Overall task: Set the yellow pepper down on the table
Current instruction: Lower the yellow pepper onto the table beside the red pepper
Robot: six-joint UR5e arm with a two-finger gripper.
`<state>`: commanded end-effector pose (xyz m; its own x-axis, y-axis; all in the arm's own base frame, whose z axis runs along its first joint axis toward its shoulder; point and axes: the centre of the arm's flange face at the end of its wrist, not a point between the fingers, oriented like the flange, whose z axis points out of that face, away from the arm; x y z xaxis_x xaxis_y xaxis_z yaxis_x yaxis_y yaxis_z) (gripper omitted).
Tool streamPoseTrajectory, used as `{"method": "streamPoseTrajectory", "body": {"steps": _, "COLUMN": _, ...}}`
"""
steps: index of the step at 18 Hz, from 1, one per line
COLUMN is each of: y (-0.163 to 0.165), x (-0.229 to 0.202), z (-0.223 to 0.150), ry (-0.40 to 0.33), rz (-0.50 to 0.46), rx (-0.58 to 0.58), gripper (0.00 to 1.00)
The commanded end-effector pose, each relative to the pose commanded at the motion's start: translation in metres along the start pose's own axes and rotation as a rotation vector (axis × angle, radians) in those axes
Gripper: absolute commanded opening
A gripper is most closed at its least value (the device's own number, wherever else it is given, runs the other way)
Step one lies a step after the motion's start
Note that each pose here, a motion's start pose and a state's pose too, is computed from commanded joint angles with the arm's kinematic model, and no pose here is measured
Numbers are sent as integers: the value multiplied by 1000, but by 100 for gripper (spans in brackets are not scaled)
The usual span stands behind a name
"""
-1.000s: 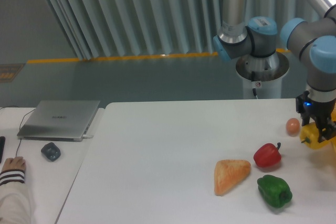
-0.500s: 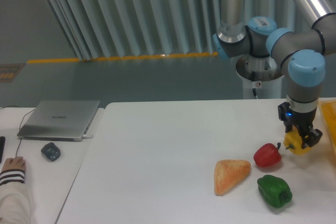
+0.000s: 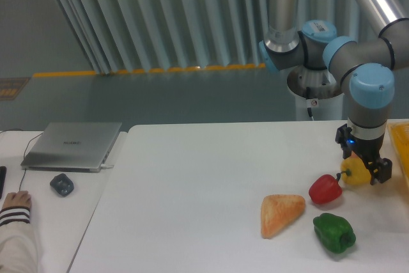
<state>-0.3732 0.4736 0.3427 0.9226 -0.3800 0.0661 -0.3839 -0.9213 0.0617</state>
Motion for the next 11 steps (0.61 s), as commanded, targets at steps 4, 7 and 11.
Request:
{"method": "streamPoseTrajectory", "body": {"steps": 4, "y": -6, "x": -5, "z": -21, "ry": -59, "rz": 10, "rx": 17, "gripper": 100}}
{"method": "streamPoseTrajectory", "body": {"steps": 7, "y": -11, "x": -13, "z": -39, "ry": -136, "rz": 43, "rx": 40, "gripper": 100}}
{"method": "streamPoseTrajectory", "body": {"steps": 11, "y": -9, "x": -12, "z": -51, "ry": -154, "rz": 142, "rx": 29, "gripper": 100}}
